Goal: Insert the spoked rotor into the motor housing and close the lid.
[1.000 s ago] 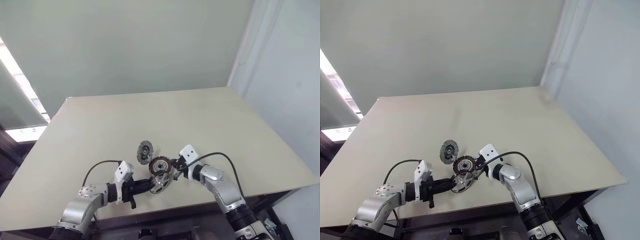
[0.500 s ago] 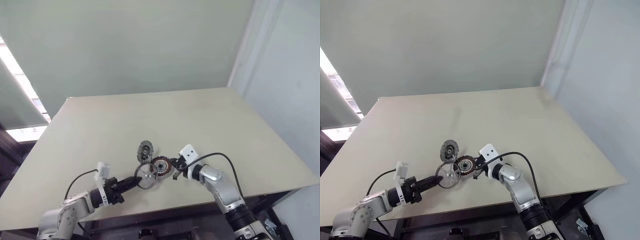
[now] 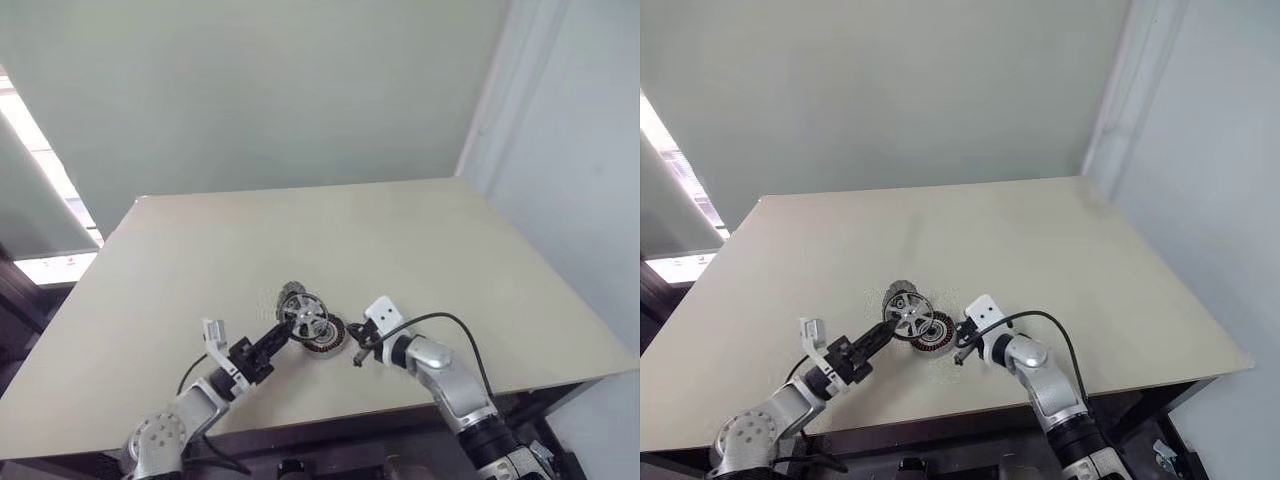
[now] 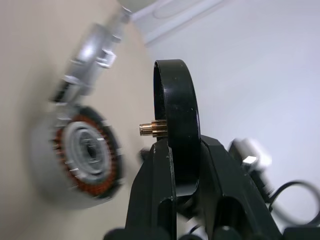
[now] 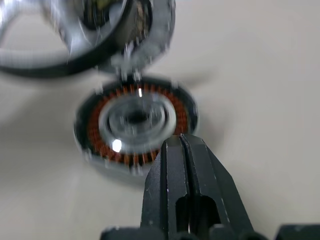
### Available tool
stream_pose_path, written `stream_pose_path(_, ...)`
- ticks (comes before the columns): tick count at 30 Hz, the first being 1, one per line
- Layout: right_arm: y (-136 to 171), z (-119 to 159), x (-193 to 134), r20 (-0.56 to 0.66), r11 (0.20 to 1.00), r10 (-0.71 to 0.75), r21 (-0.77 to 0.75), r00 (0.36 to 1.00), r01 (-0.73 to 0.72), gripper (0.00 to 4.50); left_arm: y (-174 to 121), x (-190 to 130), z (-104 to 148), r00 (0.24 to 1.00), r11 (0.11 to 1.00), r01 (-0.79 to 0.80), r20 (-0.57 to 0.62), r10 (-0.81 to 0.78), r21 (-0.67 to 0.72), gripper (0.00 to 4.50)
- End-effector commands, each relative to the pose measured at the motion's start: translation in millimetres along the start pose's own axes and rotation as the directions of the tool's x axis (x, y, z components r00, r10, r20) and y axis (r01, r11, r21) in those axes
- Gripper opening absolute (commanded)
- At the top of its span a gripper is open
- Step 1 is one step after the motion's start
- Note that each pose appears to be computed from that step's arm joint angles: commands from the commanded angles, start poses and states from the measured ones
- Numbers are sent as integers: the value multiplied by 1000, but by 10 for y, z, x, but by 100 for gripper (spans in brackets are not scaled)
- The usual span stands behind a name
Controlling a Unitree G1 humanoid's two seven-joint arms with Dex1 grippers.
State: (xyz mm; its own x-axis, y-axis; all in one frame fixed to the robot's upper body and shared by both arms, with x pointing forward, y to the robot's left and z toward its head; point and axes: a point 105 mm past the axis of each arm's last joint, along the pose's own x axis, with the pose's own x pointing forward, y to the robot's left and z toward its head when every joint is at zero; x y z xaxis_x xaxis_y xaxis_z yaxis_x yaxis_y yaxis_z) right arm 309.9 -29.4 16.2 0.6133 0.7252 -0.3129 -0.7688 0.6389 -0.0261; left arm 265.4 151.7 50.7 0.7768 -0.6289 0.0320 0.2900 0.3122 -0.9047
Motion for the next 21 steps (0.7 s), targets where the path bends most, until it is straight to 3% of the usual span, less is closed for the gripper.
stream_pose_path(1,13,138,-55,47,999,2,-48,999,0,0,-99,104,-8,999,999,36,-2,-36,-4,26)
stream_pose_path(9,24,41,-183,28,999,-8,-34,1000,9,0,47,203,-91,999,997,-34,-6,34,-67,26)
stream_pose_path(21,17,10,-278,24,999,-38,-18,999,38,0,289,317,-197,994,994,-109,-7,109,-6,26)
